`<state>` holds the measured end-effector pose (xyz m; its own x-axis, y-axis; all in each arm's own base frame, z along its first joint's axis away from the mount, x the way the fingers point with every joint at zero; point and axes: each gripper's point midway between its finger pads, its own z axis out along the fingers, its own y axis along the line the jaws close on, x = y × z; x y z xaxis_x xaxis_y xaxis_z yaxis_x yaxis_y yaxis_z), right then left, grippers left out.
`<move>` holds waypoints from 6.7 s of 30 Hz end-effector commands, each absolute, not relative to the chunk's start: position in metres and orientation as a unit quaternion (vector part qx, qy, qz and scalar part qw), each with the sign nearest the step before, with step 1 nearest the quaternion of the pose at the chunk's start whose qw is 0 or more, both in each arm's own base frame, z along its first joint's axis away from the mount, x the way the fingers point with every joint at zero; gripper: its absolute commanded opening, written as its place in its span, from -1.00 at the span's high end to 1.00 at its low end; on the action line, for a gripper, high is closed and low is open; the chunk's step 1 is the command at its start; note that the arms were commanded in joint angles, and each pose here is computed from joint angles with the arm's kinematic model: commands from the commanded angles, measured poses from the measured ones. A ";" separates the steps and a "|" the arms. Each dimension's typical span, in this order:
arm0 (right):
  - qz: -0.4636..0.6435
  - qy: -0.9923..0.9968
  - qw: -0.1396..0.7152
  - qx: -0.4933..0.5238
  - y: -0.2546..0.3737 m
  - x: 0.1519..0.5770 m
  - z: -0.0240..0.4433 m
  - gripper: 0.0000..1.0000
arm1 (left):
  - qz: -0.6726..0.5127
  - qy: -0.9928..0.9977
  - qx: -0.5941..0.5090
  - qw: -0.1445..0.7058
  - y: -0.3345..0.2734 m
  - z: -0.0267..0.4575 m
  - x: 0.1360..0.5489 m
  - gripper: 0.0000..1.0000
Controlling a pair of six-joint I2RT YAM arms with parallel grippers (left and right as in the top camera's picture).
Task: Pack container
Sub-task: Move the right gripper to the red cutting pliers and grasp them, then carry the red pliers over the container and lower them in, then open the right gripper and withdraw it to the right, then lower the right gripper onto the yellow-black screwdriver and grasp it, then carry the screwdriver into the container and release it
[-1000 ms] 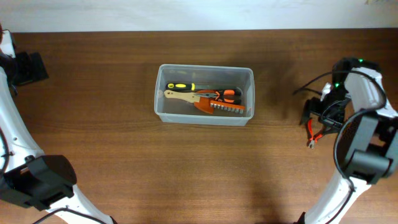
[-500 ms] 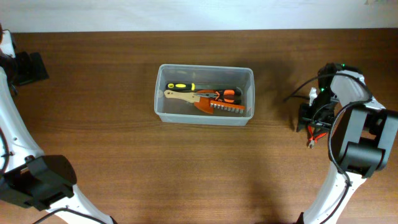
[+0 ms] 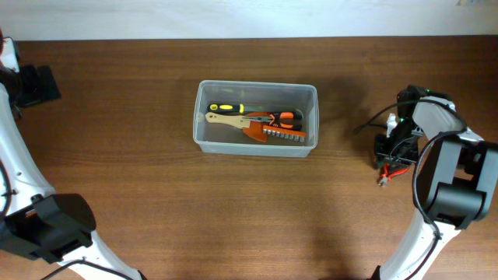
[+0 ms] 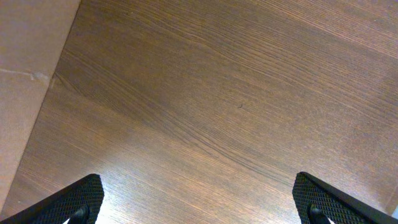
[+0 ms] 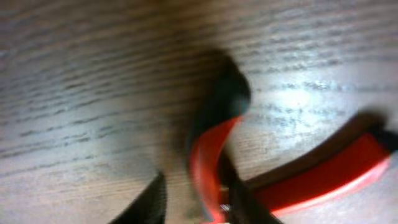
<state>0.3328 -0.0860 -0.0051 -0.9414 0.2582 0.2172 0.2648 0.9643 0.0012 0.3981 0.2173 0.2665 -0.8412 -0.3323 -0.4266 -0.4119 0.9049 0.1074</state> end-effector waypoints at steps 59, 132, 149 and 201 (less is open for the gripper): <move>-0.028 -0.622 -0.193 0.758 0.291 0.423 0.149 0.92 | 0.099 0.949 -0.200 0.224 0.216 0.282 0.396 -0.99; -0.035 -0.965 -0.001 -0.260 -0.208 0.305 0.061 -0.78 | 0.099 0.949 -0.200 0.224 0.216 0.282 0.396 -0.98; 0.015 -0.964 -0.040 -0.263 -0.222 0.306 0.007 -0.39 | 0.099 0.949 -0.200 0.224 0.216 0.282 0.396 -0.99; -0.026 -0.695 -0.241 0.677 0.205 0.403 0.218 0.92 | 0.099 0.949 -0.200 0.224 0.216 0.282 0.396 -0.99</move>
<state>0.4051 0.1883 0.2391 -0.2402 -0.8530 -0.4633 -0.9041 0.3704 -0.2133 0.3981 0.2173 0.2665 -0.8412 -0.3323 -0.4266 -0.4119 0.9049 0.1074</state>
